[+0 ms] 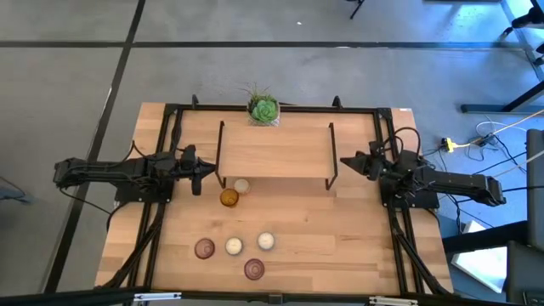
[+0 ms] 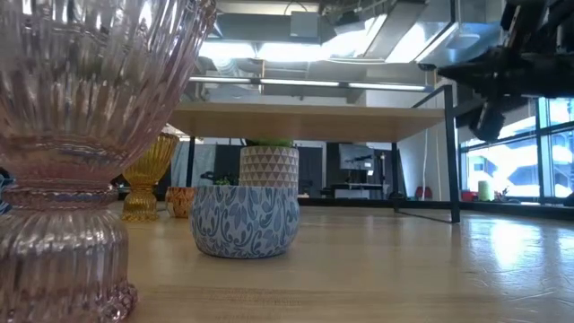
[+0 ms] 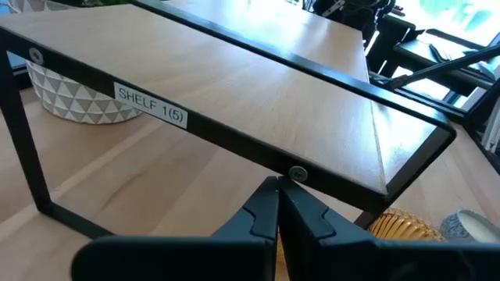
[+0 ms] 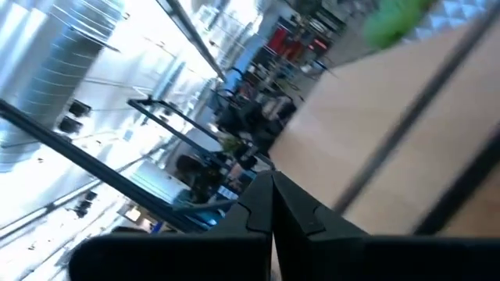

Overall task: Pick & Place candle stick holders
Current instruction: Put the orange candle holder on the shelf

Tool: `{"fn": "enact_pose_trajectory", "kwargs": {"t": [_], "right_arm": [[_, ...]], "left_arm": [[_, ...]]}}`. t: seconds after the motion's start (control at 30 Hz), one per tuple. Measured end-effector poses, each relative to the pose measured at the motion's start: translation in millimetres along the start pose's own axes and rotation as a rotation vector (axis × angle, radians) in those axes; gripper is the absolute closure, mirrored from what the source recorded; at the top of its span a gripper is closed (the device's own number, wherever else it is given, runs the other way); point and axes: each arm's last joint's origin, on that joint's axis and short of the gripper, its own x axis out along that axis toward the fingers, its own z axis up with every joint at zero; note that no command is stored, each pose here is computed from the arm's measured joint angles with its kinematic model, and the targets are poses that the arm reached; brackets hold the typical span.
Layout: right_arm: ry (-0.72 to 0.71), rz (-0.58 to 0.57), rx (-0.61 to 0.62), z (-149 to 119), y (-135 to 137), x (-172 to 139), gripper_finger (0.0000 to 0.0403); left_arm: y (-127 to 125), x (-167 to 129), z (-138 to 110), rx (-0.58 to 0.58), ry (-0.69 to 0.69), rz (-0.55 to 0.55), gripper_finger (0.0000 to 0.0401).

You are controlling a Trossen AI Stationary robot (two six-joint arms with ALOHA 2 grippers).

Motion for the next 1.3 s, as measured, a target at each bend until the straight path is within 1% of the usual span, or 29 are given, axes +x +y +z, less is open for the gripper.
{"fn": "enact_pose_trajectory", "kwargs": {"t": [0.17, 0.23, 0.3, 0.37, 0.5, 0.57, 0.67, 0.73, 0.8, 0.93, 1.03, 1.1, 1.13, 1.23, 1.3], "right_arm": [[-0.104, 0.069, 0.001, 7.2, 8.5, -0.7, 0.0402], [-0.146, 0.103, 0.006, 10.3, 12.4, -1.4, 0.0402], [-0.181, 0.135, 0.021, 13.0, 15.8, -2.2, 0.0402], [-0.208, 0.149, 0.047, 14.7, 17.4, -2.8, 0.0402], [-0.229, 0.169, 0.055, 16.3, 19.5, -3.5, 0.0402], [-0.229, 0.170, 0.056, 16.3, 19.6, -3.5, 0.0402], [-0.229, 0.171, 0.056, 16.3, 19.6, -3.5, 0.0402], [-0.234, 0.172, 0.059, 16.6, 19.8, -3.6, 0.0402], [-0.261, 0.182, 0.083, 18.1, 21.1, -4.3, 0.0402], [-0.312, 0.241, 0.122, 22.3, 26.5, -6.6, 0.0402], [-0.345, 0.293, 0.112, 25.3, 31.3, -9.0, 0.0402], [-0.361, 0.321, 0.112, 26.8, 33.6, -10.3, 0.0402], [-0.367, 0.330, 0.110, 27.3, 34.4, -10.8, 0.0402], [-0.379, 0.345, 0.096, 28.2, 35.9, -11.7, 0.0402], [-0.374, 0.345, 0.095, 27.9, 35.8, -11.5, 0.0402]], "left_arm": [[0.4, 0.0, -0.3, -0.246, -0.002, 0.012, 0.0399], [0.2, 0.0, -0.4, -0.306, 0.004, 0.003, 0.0399], [0.0, 0.0, -0.7, -0.339, 0.010, -0.004, 0.0399], [0.0, -0.1, -0.6, -0.346, 0.009, -0.004, 0.0399], [1.3, 0.0, 0.0, -0.346, -0.010, 0.028, 0.0399], [3.5, -0.2, 1.3, -0.349, -0.029, 0.070, 0.0399], [8.5, -1.1, 4.0, -0.359, -0.066, 0.167, 0.0399], [10.3, -1.5, 6.4, -0.375, -0.084, 0.190, 0.0399], [11.9, -2.5, 10.2, -0.354, -0.091, 0.209, 0.0399], [10.2, -13.0, 31.4, -0.351, -0.085, 0.262, 0.0399], [3.5, -29.0, 59.7, -0.323, -0.110, 0.278, 0.0399], [-3.6, -43.2, 81.5, -0.302, -0.133, 0.249, 0.0399], [-7.6, -50.3, 91.3, -0.295, -0.139, 0.218, 0.0399], [-20.7, -68.7, 115.7, -0.292, -0.126, 0.050, 0.0399], [-28.2, -77.2, 125.2, -0.332, -0.093, -0.089, 0.0399]]}}
